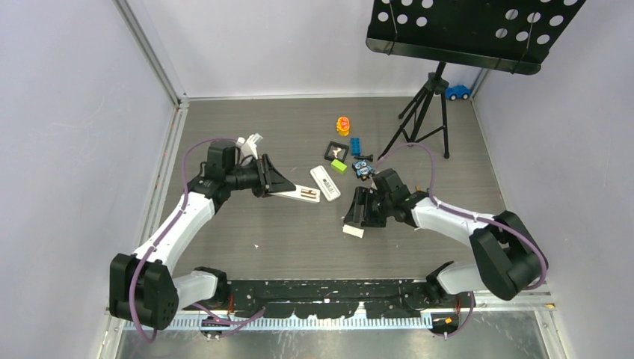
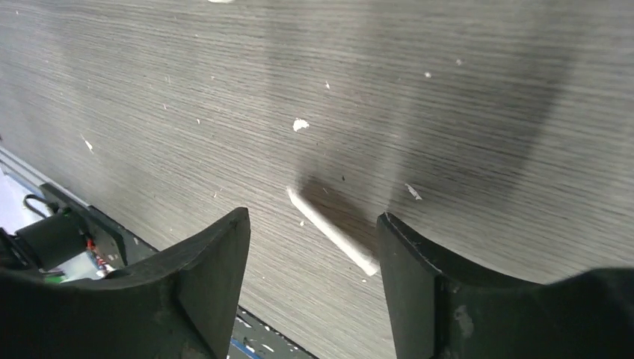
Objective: Load the batteries into the remote control
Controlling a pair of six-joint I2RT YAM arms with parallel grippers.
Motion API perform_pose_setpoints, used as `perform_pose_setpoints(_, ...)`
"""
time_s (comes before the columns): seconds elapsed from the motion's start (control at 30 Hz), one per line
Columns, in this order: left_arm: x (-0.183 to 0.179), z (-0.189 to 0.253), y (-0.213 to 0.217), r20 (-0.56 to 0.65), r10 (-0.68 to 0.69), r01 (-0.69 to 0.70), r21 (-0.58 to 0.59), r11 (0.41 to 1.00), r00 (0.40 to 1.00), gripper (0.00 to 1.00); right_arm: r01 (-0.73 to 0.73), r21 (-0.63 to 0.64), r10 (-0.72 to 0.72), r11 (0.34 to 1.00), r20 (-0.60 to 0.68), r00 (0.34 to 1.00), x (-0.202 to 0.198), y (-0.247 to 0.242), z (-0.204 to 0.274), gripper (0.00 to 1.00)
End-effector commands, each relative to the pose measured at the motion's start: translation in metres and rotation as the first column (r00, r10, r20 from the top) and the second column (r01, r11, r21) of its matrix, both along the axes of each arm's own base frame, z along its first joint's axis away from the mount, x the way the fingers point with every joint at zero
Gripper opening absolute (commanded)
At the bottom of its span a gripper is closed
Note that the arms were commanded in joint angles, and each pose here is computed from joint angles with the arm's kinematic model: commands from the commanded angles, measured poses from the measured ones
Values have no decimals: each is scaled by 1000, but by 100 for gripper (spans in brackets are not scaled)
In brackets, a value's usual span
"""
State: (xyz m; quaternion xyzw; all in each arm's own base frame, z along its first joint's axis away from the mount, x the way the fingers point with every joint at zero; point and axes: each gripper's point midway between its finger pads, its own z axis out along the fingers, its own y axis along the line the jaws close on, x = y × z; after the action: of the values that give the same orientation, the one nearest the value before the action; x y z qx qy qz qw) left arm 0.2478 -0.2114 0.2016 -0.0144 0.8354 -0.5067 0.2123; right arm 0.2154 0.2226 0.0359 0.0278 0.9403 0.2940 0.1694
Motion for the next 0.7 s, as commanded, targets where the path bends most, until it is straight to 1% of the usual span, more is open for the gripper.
perform_pose_setpoints(0.0, -2, 17, -5, 68, -37, 40, -45, 998, 997, 0, 7, -58, 2, 998, 150, 989, 25, -8, 36, 72)
perform_pose_setpoints(0.1, -4, 19, -6, 75, -44, 48, -48, 998, 996, 0, -14, -46, 23, 999, 217, 976, 31, -6, 61, 74)
perform_pose_setpoints(0.17, -6, 21, -6, 83, -49, 54, -52, 997, 995, 0, -59, -9, 59, 998, 275, 960, 32, 0, 84, 75)
perform_pose_setpoints(0.23, -9, 26, -7, 92, -62, 68, -65, 996, 994, 0, -127, 50, 101, 991, 359, 928, 30, 9, 112, 75)
perform_pose_setpoints(0.3, -11, 32, -8, 102, -73, 82, -82, 993, 992, 0, -209, 121, 132, 970, 461, 877, 23, 18, 143, 75)
perform_pose_setpoints(0.4, -17, 42, -9, 138, -98, 112, -99, 989, 986, 0, -344, 213, 160, 914, 590, 791, 4, 29, 187, 78)
perform_pose_setpoints(0.47, -23, 51, -11, 173, -128, 149, -115, 982, 977, 0, -441, 257, 192, 860, 637, 746, -11, 37, 210, 80)
perform_pose_setpoints(0.6, -45, 68, -24, 245, -210, 252, -154, 955, 946, 0, -606, 329, 279, 724, 664, 694, -38, 53, 241, 81)
perform_pose_setpoints(0.63, -50, 72, -29, 263, -233, 282, -164, 945, 936, 0, -625, 337, 307, 704, 649, 696, -42, 55, 241, 81)
perform_pose_setpoints(0.67, -57, 75, -34, 281, -259, 314, -171, 934, 924, 0, -626, 336, 328, 704, 628, 705, -41, 57, 238, 81)
